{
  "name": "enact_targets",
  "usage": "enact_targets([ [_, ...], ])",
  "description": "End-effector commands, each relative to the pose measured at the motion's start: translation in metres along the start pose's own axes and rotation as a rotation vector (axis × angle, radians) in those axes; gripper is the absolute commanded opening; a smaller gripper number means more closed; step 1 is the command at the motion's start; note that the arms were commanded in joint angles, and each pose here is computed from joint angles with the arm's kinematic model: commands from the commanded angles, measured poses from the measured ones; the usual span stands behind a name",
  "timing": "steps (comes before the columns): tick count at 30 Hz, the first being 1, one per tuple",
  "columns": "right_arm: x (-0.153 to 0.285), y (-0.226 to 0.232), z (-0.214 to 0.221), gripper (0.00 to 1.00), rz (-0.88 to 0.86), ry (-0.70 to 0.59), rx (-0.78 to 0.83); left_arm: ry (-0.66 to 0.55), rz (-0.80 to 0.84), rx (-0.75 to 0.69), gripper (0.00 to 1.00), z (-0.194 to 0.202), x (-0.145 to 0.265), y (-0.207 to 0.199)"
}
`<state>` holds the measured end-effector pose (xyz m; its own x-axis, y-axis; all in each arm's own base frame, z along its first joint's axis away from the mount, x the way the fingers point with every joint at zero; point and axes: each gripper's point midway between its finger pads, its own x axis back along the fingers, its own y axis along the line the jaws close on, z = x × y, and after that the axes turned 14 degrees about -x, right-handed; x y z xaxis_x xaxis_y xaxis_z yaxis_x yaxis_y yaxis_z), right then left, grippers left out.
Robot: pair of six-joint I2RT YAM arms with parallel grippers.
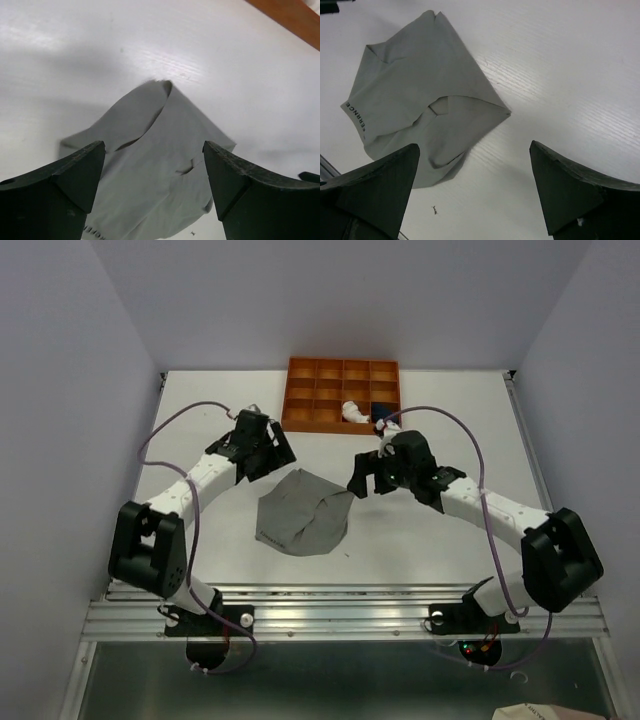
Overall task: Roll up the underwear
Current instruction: Flatten the underwear
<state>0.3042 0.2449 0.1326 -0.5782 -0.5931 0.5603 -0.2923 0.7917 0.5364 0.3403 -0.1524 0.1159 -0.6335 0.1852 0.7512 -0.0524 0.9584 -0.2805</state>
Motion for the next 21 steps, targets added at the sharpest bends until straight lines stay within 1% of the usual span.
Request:
enact_targets([
  [1, -0.020, 0.011, -0.015, 0.95, -0.024, -0.021, 0.101, -0.001, 0.154, -0.117, 0.86, -0.023, -0.023, -0.039],
  [2, -0.028, 0.005, -0.010, 0.93, -0.006, -0.002, 0.101, -0.009, 0.172, -0.125, 0.85, -0.032, -0.024, -0.047],
  [3, -0.032, 0.004, -0.015, 0.91, 0.001, -0.011, 0.118, 0.032, 0.182, -0.147, 0.83, -0.023, -0.037, -0.050],
  [5, -0.042, -0.001, -0.012, 0.89, 0.018, 0.007, 0.122, 0.040, 0.181, -0.162, 0.82, -0.025, -0.045, -0.057],
  [6, -0.045, -0.002, -0.012, 0.88, 0.018, 0.011, 0.132, 0.068, 0.168, -0.168, 0.82, -0.018, -0.055, -0.055],
  [8, -0.056, -0.004, -0.011, 0.86, 0.015, 0.025, 0.145, 0.076, 0.166, -0.184, 0.82, -0.017, -0.061, -0.062],
  [9, -0.059, -0.004, -0.009, 0.85, 0.007, 0.037, 0.153, 0.100, 0.161, -0.187, 0.81, -0.010, -0.069, -0.061],
  [11, -0.065, -0.003, -0.009, 0.83, -0.001, 0.048, 0.165, 0.098, 0.163, -0.194, 0.80, -0.013, -0.073, -0.068],
  [14, -0.076, -0.009, -0.003, 0.81, 0.005, 0.081, 0.174, 0.116, 0.150, -0.204, 0.75, -0.010, -0.083, -0.072],
  [15, -0.081, -0.014, 0.002, 0.81, 0.017, 0.096, 0.173, 0.131, 0.140, -0.205, 0.73, -0.006, -0.089, -0.070],
  [16, -0.083, -0.012, 0.005, 0.80, 0.016, 0.104, 0.183, 0.145, 0.120, -0.210, 0.68, -0.002, -0.092, -0.067],
  [21, -0.093, -0.018, 0.017, 0.77, 0.028, 0.146, 0.206, 0.195, 0.054, -0.217, 0.56, 0.012, -0.104, -0.053],
])
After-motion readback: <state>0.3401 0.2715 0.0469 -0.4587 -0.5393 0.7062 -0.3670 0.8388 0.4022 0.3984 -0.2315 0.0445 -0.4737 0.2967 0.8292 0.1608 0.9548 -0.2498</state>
